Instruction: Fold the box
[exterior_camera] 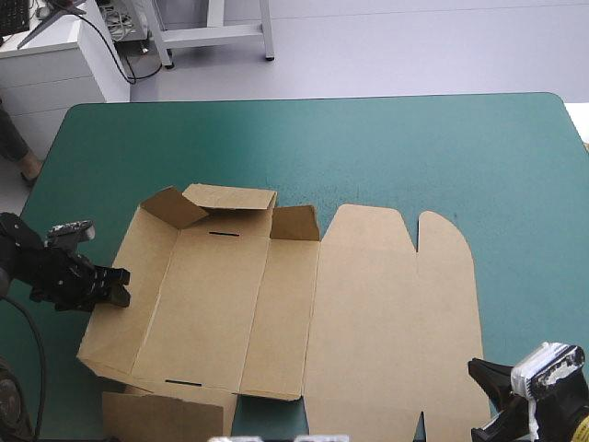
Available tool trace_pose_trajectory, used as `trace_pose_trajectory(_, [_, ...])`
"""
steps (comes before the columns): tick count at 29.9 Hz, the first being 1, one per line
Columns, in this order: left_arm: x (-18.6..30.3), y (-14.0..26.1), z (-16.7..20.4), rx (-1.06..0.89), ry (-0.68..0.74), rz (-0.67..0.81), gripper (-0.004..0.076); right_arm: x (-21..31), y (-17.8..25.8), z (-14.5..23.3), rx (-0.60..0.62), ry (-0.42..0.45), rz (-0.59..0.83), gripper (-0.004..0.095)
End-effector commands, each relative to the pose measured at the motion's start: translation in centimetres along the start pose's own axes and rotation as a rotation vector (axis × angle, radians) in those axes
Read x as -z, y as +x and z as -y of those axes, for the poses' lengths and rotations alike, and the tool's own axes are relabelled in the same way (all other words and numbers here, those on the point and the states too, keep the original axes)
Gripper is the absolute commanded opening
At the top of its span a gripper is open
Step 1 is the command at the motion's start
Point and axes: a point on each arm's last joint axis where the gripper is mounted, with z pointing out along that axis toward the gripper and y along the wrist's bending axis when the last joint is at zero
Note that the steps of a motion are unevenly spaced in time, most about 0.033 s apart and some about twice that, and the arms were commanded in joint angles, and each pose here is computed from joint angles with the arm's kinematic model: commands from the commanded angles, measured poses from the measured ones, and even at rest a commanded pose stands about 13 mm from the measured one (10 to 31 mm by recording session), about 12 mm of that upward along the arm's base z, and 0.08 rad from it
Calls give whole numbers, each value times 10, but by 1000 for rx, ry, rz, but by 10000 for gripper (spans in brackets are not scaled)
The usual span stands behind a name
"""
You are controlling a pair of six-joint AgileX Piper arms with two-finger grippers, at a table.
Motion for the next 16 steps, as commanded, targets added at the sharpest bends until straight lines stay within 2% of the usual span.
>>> trace_pose_trajectory(1, [1,12,10,13,76,-53,419,3,-12,-2,10,-8,77,-17])
trace_pose_trajectory(6, [-11,20,11,33,122,-88,335,3,-12,-2,11,-7,79,-17])
trace_pose_trajectory(13, [-12,18,11,8,115,-57,76,3,-12,-2,16,-7,80,-17])
trace_pose_trajectory(16, [-11,18,14,-39,159,-49,13,3,-12,-2,16,-7,80,-17])
